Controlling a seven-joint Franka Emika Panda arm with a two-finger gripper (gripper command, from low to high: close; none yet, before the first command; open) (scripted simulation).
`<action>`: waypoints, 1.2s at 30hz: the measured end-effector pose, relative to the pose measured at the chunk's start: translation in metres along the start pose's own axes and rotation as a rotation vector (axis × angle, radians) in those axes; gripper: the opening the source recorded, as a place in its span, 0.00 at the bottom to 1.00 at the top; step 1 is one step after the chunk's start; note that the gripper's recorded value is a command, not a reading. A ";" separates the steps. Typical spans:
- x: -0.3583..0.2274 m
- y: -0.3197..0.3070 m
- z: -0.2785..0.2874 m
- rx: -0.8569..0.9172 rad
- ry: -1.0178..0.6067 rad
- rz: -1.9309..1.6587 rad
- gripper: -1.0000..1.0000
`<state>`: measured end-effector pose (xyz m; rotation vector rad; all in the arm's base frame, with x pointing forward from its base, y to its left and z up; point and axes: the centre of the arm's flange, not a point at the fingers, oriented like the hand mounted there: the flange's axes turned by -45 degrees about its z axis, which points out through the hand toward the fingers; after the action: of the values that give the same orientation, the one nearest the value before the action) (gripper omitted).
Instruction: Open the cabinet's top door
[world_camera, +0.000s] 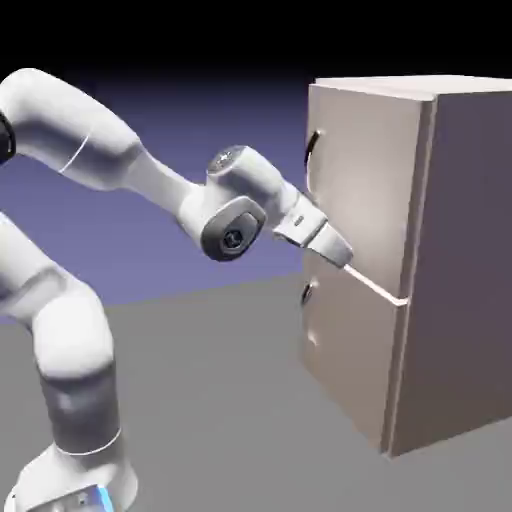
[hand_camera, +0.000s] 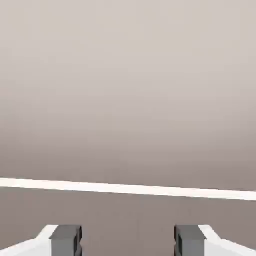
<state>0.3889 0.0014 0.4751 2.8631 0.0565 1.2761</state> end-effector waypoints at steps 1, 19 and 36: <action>0.004 0.001 -0.004 -0.001 0.015 0.006 0.50; 0.050 0.001 -0.080 -0.013 0.292 0.078 0.50; 0.050 -0.041 -0.118 -0.030 0.520 0.092 0.50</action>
<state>0.3337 0.0430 0.5904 2.4531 -0.0926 1.9817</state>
